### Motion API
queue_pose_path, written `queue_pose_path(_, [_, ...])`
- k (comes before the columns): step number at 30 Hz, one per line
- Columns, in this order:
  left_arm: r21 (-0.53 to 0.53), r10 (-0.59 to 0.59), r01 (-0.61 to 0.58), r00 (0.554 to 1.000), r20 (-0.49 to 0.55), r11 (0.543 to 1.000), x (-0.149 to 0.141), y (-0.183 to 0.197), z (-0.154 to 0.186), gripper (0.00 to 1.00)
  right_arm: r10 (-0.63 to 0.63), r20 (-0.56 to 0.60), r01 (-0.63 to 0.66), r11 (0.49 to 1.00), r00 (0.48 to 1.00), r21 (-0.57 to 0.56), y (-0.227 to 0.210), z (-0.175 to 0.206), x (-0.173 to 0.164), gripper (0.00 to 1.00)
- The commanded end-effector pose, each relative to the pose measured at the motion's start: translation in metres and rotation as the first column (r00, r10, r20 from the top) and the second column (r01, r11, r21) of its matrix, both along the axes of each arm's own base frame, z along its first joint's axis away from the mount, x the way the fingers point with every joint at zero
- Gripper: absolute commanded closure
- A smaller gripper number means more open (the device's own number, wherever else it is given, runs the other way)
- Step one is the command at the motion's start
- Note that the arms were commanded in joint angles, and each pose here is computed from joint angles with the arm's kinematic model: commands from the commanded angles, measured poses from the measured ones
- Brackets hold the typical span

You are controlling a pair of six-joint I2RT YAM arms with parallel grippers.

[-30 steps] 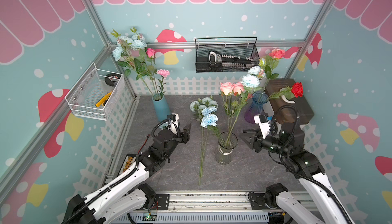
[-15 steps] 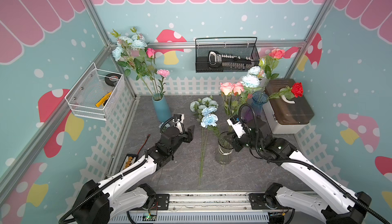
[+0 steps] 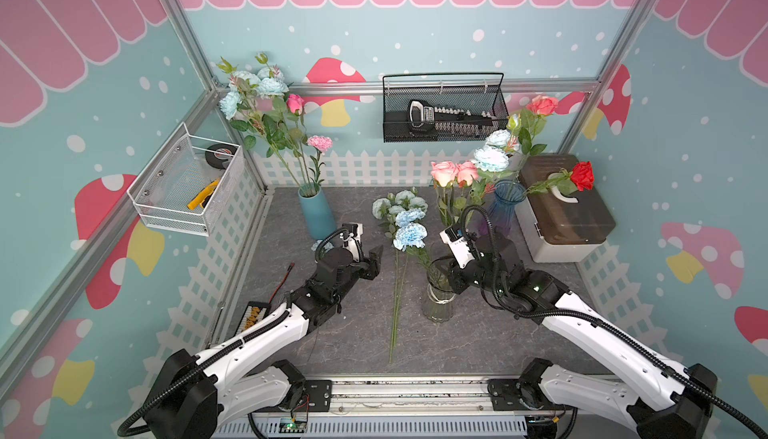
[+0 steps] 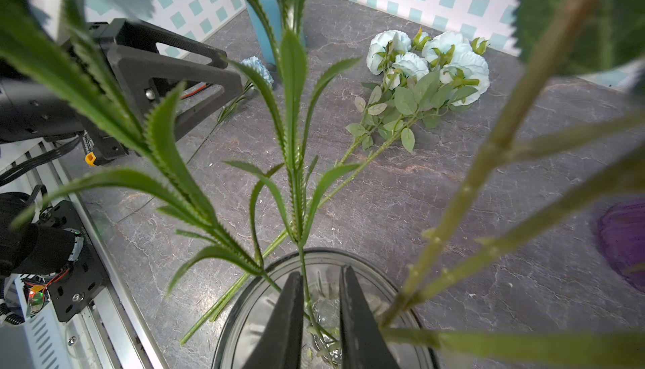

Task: Pick out blue flowers from the vase
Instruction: Pick up the flower from the vase.

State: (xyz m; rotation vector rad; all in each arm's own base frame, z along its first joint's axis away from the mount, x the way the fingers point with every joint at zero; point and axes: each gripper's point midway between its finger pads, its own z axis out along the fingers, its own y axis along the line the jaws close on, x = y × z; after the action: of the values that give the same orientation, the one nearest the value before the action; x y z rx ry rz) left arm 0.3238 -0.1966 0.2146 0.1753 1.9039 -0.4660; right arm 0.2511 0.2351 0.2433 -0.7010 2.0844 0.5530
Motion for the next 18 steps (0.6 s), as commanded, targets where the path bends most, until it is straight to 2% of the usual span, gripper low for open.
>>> queue_pose_path(1, [-0.049, -0.003, 0.005, 1.000, 0.026, 0.999, 0.005, -0.004, 0.014, 0.35, 0.004, 0.003, -0.005, 1.000, 1.000, 0.012, 0.005, -0.004, 0.001, 0.81])
queue_pose_path(18, [-0.061, -0.017, 0.019, 0.999, 0.029, 0.998, 0.002, -0.006, 0.015, 0.35, 0.001, -0.051, 0.001, 1.000, 0.999, 0.024, 0.010, -0.022, -0.002, 0.77])
